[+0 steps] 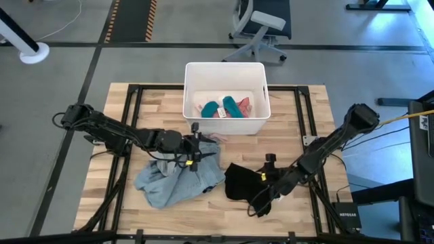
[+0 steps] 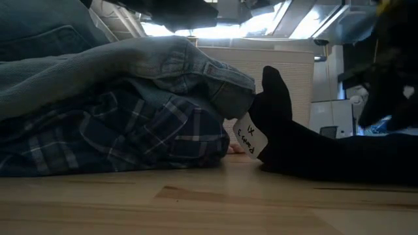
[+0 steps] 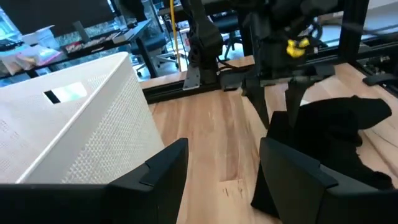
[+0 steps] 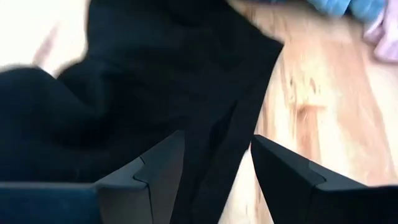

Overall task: Sort clothes
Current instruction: Put the black shorts into the white laundry bin

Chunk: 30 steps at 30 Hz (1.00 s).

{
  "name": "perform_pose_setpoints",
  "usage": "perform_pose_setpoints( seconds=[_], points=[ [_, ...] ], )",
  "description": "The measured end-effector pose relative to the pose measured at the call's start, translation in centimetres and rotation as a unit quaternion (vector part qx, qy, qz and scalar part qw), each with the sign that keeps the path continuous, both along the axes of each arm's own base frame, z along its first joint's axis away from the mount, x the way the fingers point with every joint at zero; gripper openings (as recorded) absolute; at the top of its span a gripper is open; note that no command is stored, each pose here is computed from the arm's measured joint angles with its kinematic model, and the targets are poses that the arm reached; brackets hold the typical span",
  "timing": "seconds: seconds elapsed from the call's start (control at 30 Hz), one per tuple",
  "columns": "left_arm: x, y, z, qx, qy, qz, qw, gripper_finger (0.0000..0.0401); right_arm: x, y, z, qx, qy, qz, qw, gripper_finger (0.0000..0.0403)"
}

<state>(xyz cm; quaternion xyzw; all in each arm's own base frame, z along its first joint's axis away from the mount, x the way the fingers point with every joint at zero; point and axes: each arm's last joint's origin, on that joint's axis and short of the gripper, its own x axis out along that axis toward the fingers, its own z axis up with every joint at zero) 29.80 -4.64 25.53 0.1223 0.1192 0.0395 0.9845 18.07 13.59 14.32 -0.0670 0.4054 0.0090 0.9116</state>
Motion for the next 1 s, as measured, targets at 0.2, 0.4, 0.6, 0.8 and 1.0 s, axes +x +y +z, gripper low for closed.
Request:
perform_pose_setpoints(
  seconds=[0.2,0.4,0.6,0.8,1.0],
  points=[
    [0.0,0.2,0.0,0.016,0.002,0.0,1.0,0.0194,0.9,-0.3,-2.2,0.025,0.057,-0.023,0.998,0.0206],
    [0.1,0.7,0.0,0.022,0.003,0.007,1.0,0.0194,1.6,-0.1,-3.1,0.051,0.069,-0.014,0.996,0.0205],
    [0.1,1.0,0.0,0.015,0.002,0.013,1.0,0.0194,1.0,-0.6,-3.4,0.017,0.106,-0.021,0.994,0.0139],
    [0.1,1.0,0.0,0.012,0.002,0.014,1.0,0.0194,-0.2,-1.6,-3.3,-0.05,0.156,-0.029,0.986,0.0019],
    [0.2,1.2,0.0,0.012,0.002,0.017,1.0,0.0194,-0.2,-1.9,0.3,-0.147,0.197,-0.038,0.969,0.0037]
  ],
)
